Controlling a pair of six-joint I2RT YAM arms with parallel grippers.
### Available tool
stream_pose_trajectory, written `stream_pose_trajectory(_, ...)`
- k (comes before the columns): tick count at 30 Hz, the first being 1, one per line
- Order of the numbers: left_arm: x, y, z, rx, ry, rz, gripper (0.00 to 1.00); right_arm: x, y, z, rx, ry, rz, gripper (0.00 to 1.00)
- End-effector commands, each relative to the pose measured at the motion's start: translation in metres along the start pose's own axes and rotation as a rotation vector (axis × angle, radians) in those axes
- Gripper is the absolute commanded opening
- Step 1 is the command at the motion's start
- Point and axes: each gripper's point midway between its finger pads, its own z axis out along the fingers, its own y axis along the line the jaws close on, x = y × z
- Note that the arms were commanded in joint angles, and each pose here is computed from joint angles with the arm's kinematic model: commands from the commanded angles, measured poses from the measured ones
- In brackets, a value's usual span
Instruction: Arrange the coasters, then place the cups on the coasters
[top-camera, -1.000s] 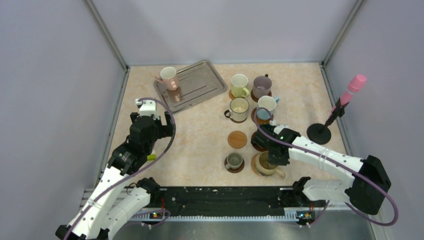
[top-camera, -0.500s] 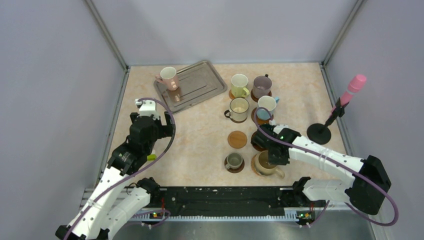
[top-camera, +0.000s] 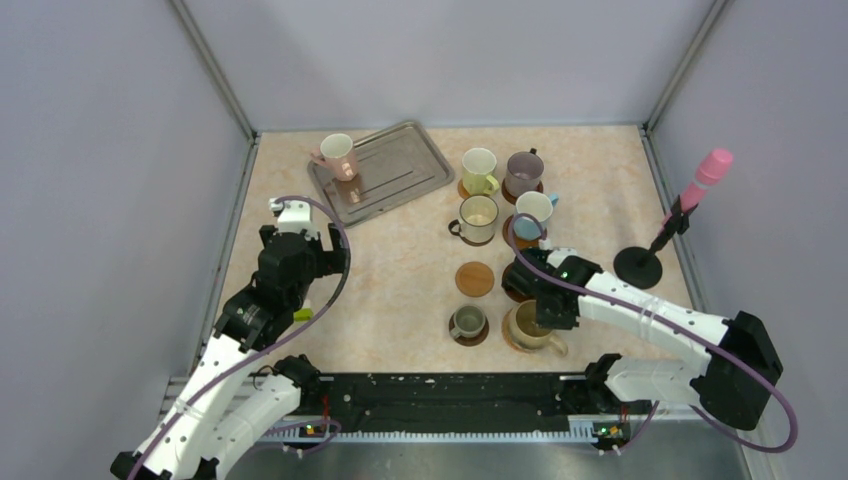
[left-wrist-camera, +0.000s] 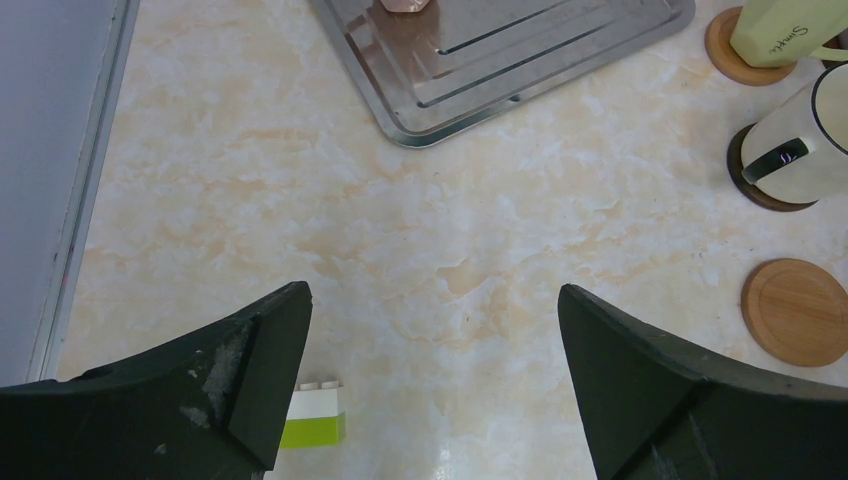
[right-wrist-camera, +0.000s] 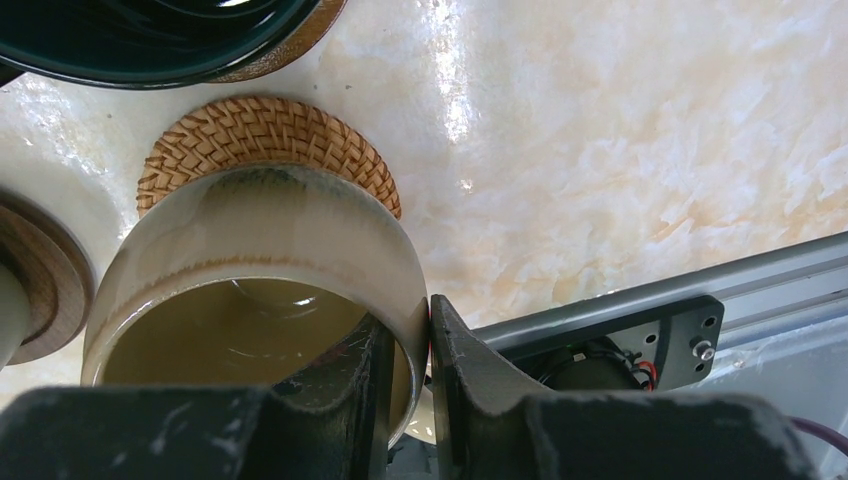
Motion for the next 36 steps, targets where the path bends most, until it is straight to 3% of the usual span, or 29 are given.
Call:
stream_pose_trajectory(1,-0.014,-0.003,-0.001,0.015,-0.056,-0.014,0.99,-0.014,0.010,-0.011,-0.054,-0.051,0.049,0.18)
stream_pose_trajectory(4,-0.014,-0.002,-0.002,0.015,-0.058,-0.015,0.99,-0.013,0.011,-0.011,-0.061,-0.047,0.052,0.19)
stream_pose_trajectory(5,-0.030,-0.006,-0.001,0.028,-0.120,-0.042,0.99,-0.012,0.011,-0.011,-0.063,-0.046,0.053,0.19)
stream_pose_trajectory(7,-0.014,-0.002,-0.002,0.013,-0.059,-0.016,0.99,-0.012,0.012,-0.012,-0.068,-0.045,0.056,0.22)
stream_pose_trajectory(12,-0.013,-0.002,-0.001,0.009,-0.056,-0.016,0.99,-0.019,0.015,-0.022,-0.098,-0.060,0.066,0.41)
stream_pose_trajectory(22,-0.012,-0.015,0.012,0.016,0.027,-0.070,0.99,-0.049,0.017,-0.080,-0.225,-0.126,-0.016,0.61)
stream_pose_trajectory(25,-0.019,-0.025,0.024,0.030,0.052,-0.088,0.94,-0.069,0.021,-0.106,-0.305,-0.212,-0.050,0.72)
stream_pose_trajectory(28,-0.034,-0.026,0.042,0.007,0.044,-0.124,0.92,-0.091,0.031,-0.134,-0.424,-0.326,-0.070,0.96)
stream_pose_trajectory(36,-0.090,-0.007,0.110,-0.110,-0.058,-0.345,0.87,-0.102,0.065,-0.161,-0.716,-0.495,-0.104,0.99)
